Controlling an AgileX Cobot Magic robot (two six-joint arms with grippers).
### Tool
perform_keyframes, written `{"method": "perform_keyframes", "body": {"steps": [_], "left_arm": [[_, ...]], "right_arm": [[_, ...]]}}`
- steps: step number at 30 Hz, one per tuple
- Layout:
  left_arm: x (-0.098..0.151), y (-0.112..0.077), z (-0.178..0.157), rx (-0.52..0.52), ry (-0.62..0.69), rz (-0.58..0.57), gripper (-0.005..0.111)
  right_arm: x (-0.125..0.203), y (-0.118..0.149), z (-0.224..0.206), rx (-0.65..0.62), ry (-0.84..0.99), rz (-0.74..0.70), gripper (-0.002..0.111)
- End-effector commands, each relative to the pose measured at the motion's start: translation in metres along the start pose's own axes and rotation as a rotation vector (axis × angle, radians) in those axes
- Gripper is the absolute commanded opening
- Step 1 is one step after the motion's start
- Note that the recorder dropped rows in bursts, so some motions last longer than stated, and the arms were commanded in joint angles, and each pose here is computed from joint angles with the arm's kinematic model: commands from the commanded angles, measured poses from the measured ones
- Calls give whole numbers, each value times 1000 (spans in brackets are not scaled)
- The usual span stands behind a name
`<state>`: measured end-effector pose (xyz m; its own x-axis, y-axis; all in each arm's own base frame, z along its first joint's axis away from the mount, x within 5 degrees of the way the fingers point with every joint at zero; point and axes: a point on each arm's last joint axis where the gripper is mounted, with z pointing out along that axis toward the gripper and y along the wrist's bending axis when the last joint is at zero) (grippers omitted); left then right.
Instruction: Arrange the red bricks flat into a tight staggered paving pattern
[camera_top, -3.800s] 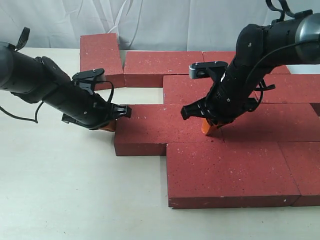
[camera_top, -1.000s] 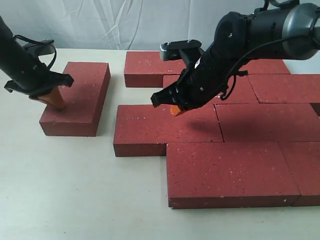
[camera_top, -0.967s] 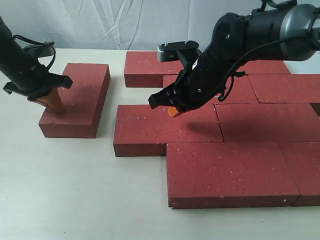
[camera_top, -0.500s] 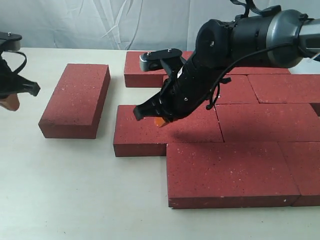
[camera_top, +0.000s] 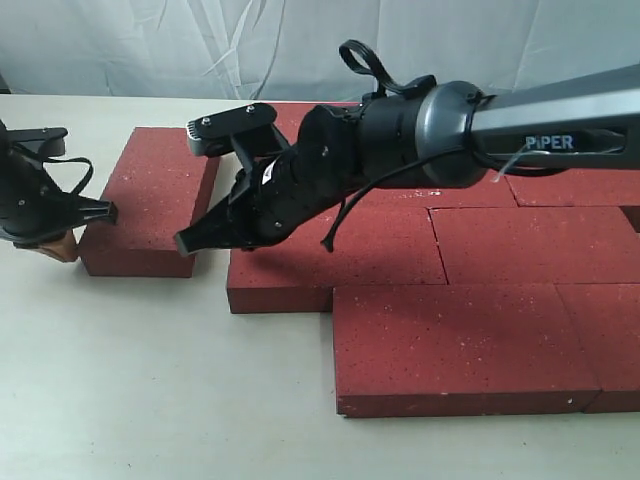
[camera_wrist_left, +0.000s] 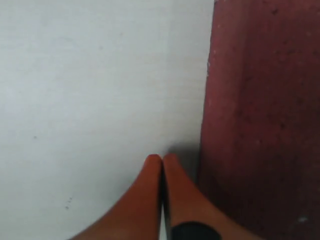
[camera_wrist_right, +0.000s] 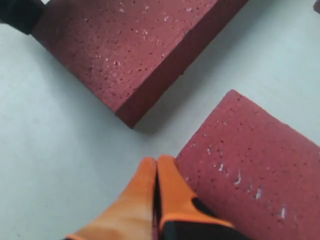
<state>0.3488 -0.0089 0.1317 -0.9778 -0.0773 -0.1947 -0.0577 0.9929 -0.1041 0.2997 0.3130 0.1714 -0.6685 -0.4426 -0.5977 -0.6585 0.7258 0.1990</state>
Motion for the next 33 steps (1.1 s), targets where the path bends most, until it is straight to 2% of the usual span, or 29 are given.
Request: {"method": "perform_keyframes", "body": {"steps": [1, 7, 9, 10, 11, 12, 13, 14, 15, 17, 19, 23, 27, 33], "left_arm": [[4, -8, 2, 85, 41, -35, 0], [11, -19, 0, 203, 120, 11, 0], [12, -15, -7, 181, 122, 46, 0], [6, -8, -20, 134, 91, 81, 0], [3, -5, -26, 108, 74, 70, 0], [-5, 2, -45, 26, 0, 74, 0], [-9, 4, -54, 0, -42, 78, 0], [-20, 5, -74, -30, -169, 95, 0], [-24, 4, -83, -34, -237, 102, 0], [-39, -15, -95, -8, -452, 192, 0], [-51, -32, -88, 12, -550, 252, 0], [-79, -57, -61, 41, -562, 295, 0], [-91, -63, -37, 46, -517, 316, 0], [-90, -60, 0, 37, -424, 334, 0]], "right_arm": [[-9, 0, 0, 9, -57, -15, -1], [-10, -1, 0, 18, -59, -39, -1], [-9, -1, 0, 19, -53, -46, -1], [-9, -1, 0, 19, -46, -51, -1], [-8, -1, 0, 23, -41, -65, -1], [-6, -2, 0, 26, -20, -83, -1], [-5, -3, 0, 27, -10, -89, -1], [-4, -6, 0, 28, 12, -84, -1], [-4, -6, -1, 28, 14, -80, -1], [-5, -11, -1, 26, 10, -49, -1], [-10, -4, -2, 17, -18, -54, -1], [-14, 19, 17, -21, 5, -103, -1], [-11, 36, 38, -59, 78, -132, -1], [-6, 43, 52, -77, 157, -156, -1]]}}
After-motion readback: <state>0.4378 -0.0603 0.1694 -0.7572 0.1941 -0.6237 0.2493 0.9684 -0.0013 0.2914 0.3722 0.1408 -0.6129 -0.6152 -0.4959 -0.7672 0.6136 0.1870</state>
